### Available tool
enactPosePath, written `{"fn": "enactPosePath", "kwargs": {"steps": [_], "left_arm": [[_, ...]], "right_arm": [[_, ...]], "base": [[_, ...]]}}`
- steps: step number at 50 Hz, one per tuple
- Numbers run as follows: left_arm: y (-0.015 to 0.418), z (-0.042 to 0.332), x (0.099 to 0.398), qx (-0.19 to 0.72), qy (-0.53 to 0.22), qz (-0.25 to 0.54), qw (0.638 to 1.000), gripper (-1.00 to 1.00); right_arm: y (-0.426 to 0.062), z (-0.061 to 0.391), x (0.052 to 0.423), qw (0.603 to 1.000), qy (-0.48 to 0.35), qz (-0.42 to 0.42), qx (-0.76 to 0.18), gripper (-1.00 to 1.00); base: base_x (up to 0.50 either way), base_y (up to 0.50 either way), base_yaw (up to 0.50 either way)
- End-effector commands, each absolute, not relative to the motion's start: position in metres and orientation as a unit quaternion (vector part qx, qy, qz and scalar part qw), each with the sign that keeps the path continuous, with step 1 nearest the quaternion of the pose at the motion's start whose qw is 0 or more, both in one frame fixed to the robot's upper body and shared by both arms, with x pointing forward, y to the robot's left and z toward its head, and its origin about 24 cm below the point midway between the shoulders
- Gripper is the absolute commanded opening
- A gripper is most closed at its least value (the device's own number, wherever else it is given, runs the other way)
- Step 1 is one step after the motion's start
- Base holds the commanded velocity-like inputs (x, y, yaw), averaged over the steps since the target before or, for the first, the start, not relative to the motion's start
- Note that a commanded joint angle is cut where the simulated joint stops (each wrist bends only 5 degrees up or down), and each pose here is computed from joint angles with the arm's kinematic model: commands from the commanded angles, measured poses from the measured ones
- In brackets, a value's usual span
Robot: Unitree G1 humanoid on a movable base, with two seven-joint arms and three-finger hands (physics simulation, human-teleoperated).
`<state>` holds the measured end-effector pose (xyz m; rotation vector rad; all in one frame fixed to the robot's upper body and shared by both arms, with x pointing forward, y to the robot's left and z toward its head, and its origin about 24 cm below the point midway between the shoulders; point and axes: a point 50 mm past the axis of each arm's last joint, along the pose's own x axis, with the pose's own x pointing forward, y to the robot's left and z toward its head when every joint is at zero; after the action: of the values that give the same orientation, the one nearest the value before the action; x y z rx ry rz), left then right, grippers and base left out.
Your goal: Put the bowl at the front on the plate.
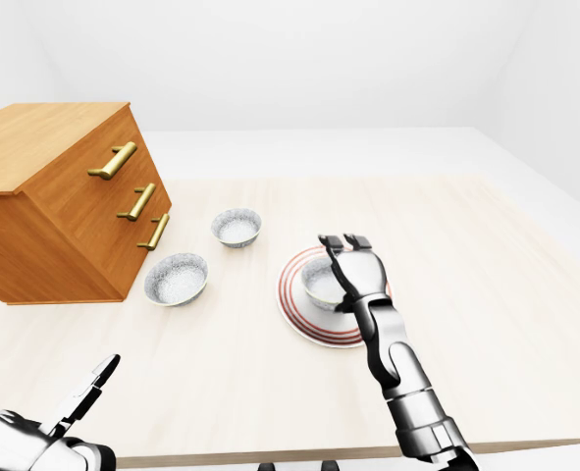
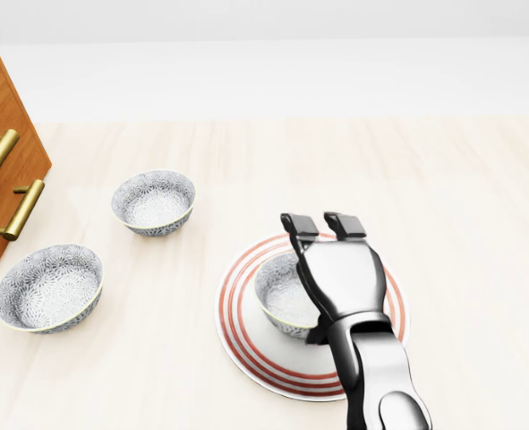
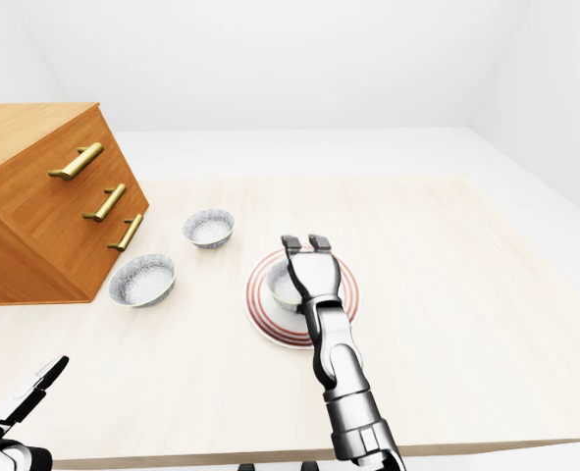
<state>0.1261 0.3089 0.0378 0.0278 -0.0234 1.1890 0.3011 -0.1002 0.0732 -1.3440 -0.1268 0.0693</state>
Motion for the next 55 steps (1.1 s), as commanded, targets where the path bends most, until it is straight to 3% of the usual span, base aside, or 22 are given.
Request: {"fn": "enactPosePath", "kwargs": {"steps": [1,14,23,38,44,55], "left_arm": [[0.309,0.044,0.124,-0.003,-0.028,0.563,0.826,1.0],[0.309,0.042,0.125,-0.002,-0.022,0.563,0.826,1.0],[0.309,0.041,0.125,-0.003,-0.021,0.563,0.826,1.0],[0.309,0.04,0.124,-0.004,-0.02,0.563,0.826,1.0],[0.309,0.037,0.125,-0.002,-0.014,0.563,0.826,1.0],[0.309,0.037,0.126,0.003,-0.012,0.564,0.826,1.0]], "right_arm": [[-0.102,0.074,0.302,0.781,-0.061,0.028,-0.622,1.0],[-0.1,0.09,0.295,0.756,-0.069,0.03,-0.651,1.0],[-0.094,0.148,0.286,0.683,-0.063,-0.004,-0.728,1.0],[-0.1,0.208,0.275,0.643,-0.017,-0.083,-0.761,1.0],[-0.095,0.234,0.274,0.586,-0.074,-0.12,-0.798,1.0],[-0.099,0.264,0.27,0.534,-0.115,-0.174,-0.819,1.0]], "base": [[0.0,0.0,0.0],[0.0,0.0,0.0],[0.0,0.0,0.0],[0.0,0.0,0.0],[0.0,0.0,0.0],[0.0,0.0,0.0]]}}
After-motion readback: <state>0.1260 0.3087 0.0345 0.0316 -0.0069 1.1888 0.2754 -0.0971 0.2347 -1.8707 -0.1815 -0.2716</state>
